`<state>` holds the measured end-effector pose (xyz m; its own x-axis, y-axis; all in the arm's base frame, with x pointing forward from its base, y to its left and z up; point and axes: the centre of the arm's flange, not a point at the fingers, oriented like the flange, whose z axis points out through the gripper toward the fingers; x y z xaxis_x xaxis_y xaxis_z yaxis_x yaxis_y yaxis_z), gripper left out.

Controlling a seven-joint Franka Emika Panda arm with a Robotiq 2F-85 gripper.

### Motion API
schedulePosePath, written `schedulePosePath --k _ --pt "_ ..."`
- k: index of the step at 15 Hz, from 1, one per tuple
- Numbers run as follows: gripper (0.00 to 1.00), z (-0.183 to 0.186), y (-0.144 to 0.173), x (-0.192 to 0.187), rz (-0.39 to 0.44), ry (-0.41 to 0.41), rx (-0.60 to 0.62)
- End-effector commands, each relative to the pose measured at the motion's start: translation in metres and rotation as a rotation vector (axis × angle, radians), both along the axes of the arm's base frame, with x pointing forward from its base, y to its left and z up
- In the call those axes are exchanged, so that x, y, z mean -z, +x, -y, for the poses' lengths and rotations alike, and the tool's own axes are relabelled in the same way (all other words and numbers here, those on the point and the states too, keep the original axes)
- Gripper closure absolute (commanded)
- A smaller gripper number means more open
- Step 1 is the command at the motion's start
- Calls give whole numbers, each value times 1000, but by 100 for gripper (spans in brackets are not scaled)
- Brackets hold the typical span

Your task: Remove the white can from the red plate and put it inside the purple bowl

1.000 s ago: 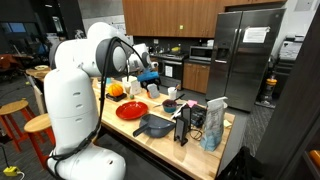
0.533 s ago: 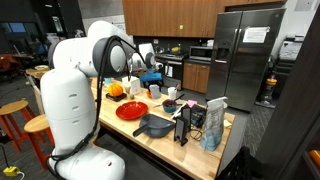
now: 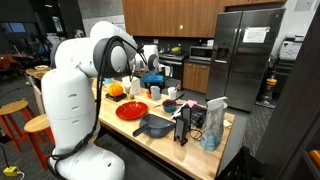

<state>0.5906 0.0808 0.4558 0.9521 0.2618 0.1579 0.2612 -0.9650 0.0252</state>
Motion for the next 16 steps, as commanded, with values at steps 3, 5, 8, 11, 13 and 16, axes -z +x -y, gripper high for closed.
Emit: schedulePosePath --k 3,5,8,11,13,16 --pt "38 12 3 0 -16 12 20" --pt "38 9 4 1 -16 9 14" --pt "38 -2 1 1 -7 0 -9" --pt "38 -22 -4 -3 9 -6 -39" --pt "38 -39 -7 -6 17 -15 -76" --pt "38 -59 -13 -10 27 -35 -100"
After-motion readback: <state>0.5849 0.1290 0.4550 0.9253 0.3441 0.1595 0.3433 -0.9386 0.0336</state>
